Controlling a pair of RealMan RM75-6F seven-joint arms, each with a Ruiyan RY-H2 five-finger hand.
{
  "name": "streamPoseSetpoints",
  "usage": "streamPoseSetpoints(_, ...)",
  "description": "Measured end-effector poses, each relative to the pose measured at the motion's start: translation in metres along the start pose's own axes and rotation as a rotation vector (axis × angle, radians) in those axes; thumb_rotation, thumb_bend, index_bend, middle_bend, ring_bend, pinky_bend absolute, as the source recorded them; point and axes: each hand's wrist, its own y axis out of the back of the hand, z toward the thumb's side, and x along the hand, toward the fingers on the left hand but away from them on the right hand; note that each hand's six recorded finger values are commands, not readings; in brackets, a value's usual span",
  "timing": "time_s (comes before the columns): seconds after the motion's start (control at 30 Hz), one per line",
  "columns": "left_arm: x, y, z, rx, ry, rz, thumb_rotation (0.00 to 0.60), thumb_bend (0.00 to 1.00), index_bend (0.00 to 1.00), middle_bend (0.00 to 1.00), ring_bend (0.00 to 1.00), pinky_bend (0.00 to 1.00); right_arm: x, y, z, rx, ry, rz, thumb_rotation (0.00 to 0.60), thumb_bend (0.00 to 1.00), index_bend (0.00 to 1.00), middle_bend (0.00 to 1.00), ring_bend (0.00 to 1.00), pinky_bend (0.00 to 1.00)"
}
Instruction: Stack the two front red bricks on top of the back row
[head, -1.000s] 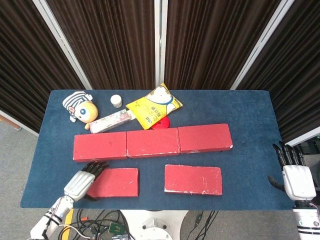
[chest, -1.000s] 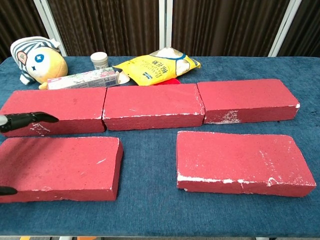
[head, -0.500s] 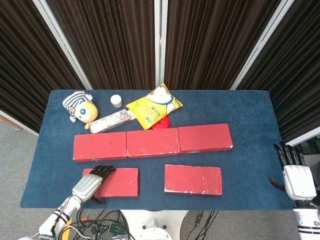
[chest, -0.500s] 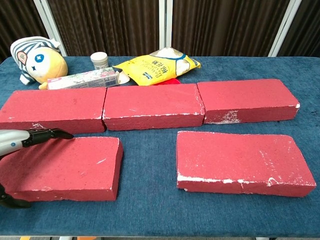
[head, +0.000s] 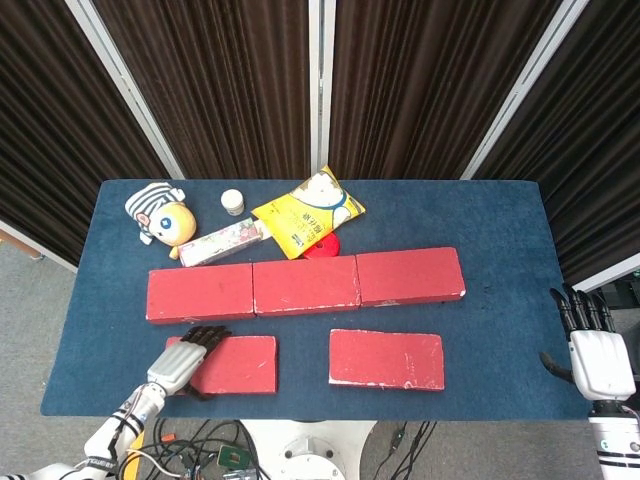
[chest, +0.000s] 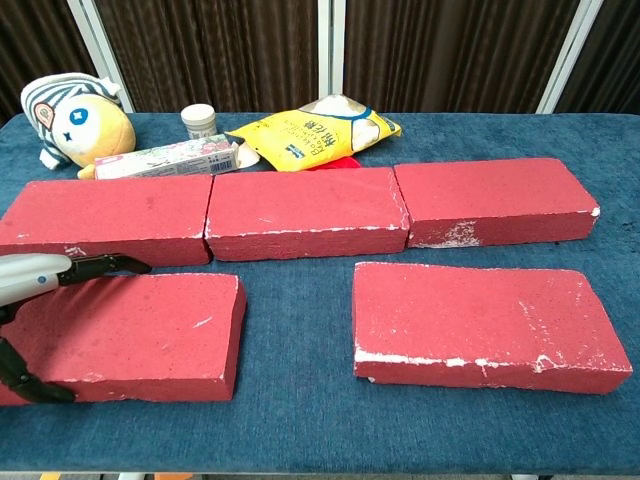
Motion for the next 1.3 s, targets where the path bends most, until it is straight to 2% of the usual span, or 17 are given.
streamPoseSetpoints(0.17,0.001,0.001,0.0,0.007,0.002,0.0,0.6,0.0,0.01,0.0,0.06,0.08,0.0,0.0,-0.001,0.0,-0.004,-0.001,0.6,0.13,0.0,0.0,0.0,0.0)
streamPoseSetpoints(0.33,0.001,0.001,0.001,0.014,0.0,0.014,0.6,0.0,0.01,0.08,0.17,0.18,0.0,0.0,-0.001,0.001,-0.006,-0.004,0.6,0.14,0.0,0.0,0.0,0.0)
streamPoseSetpoints(0.4,0.0,0.001,0.0,0.016,-0.001,0.009,0.6,0.0,0.01,0.09,0.19,0.19,0.0,0.001,-0.001,0.001,-0.006,-0.005,0.6,0.14,0.0,0.0,0.0,0.0)
streamPoseSetpoints(0.53,0.0,-0.001,0.001,0.024,-0.003,-0.003,0.6,0.0,0.02,0.09,0.19,0.2,0.0,0.001,-0.001,0.0,-0.008,-0.006,0.6,0.14,0.0,0.0,0.0,0.0)
streamPoseSetpoints(0.9,-0.007,0.007,0.007,0.022,-0.021,0.024,0.6,0.04,0.04,0.12,0.19,0.24,0.0,0.005,-0.006,-0.008,-0.021,-0.024,0.6,0.15,0.0,0.0,0.0,0.0)
streamPoseSetpoints(1.1,-0.016,0.037,0.006,0.018,-0.022,0.103,0.6,0.04,0.04,0.12,0.19,0.24,-0.001,0.008,-0.008,-0.013,-0.027,-0.033,0.6,0.15,0.0,0.0,0.0,0.0)
streamPoseSetpoints(1.3,-0.011,0.093,-0.001,0.061,-0.002,0.201,0.6,0.04,0.04,0.12,0.19,0.24,-0.001,0.009,-0.007,-0.015,-0.023,-0.033,0.6,0.15,0.0,0.0,0.0,0.0)
